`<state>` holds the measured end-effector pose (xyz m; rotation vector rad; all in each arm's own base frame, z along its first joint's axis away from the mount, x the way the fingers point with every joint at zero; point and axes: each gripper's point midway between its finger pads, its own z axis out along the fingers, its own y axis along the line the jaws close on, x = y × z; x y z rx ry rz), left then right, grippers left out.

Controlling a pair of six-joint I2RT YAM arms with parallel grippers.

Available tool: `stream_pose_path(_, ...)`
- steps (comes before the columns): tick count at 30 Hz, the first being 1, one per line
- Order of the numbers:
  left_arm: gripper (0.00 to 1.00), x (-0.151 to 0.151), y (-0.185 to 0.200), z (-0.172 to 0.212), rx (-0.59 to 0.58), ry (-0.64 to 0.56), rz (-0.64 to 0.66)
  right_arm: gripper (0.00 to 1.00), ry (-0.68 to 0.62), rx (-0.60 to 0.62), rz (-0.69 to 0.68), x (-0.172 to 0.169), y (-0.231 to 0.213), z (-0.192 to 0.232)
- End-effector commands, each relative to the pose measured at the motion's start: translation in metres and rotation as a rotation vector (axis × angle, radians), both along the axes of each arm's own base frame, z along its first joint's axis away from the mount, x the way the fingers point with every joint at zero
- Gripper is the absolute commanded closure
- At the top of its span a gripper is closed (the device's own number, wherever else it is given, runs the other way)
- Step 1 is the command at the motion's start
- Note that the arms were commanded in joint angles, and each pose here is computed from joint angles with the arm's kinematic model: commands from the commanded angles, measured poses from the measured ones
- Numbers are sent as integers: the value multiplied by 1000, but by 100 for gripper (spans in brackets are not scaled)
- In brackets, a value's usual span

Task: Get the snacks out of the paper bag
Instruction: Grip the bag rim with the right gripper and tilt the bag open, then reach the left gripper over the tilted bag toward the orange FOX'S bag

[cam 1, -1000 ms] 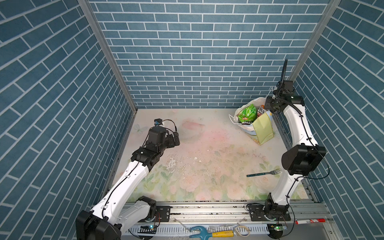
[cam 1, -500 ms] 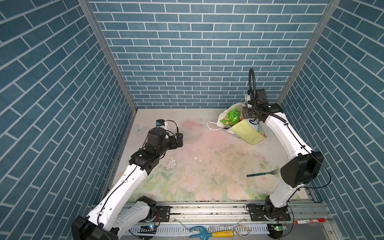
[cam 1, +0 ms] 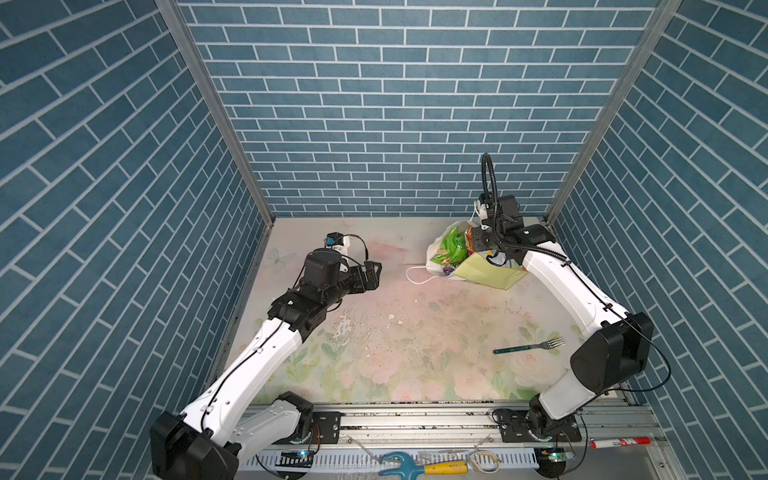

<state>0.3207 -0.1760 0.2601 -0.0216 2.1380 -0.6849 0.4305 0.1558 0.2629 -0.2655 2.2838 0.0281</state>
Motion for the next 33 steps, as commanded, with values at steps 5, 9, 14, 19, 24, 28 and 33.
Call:
stream_pose_path(5, 5, 14, -41, 22, -84, -51, -68, 100, -100, 138, 3, 2, 14, 37)
stream_pose_path(9, 8, 19, -65, 26, -126, -42, -112, 100, -96, 159, 18, 0, 20, 38)
stream_pose_path(14, 8, 21, -99, 29, -135, -48, -188, 100, -90, 178, 33, -4, 25, 39)
stream_pose_path(19, 8, 28, -132, 28, -176, -41, -242, 100, -84, 197, 44, -10, 27, 39)
stream_pose_path(24, 15, 36, -163, 26, -215, -24, -281, 100, -77, 214, 57, -16, 31, 37)
stream_pose_path(28, 19, 43, -188, 25, -244, -11, -315, 100, -68, 229, 63, -17, 33, 34)
stream_pose_path(33, 26, 48, -208, 13, -301, 38, -342, 100, -63, 257, 70, -19, 37, 36)
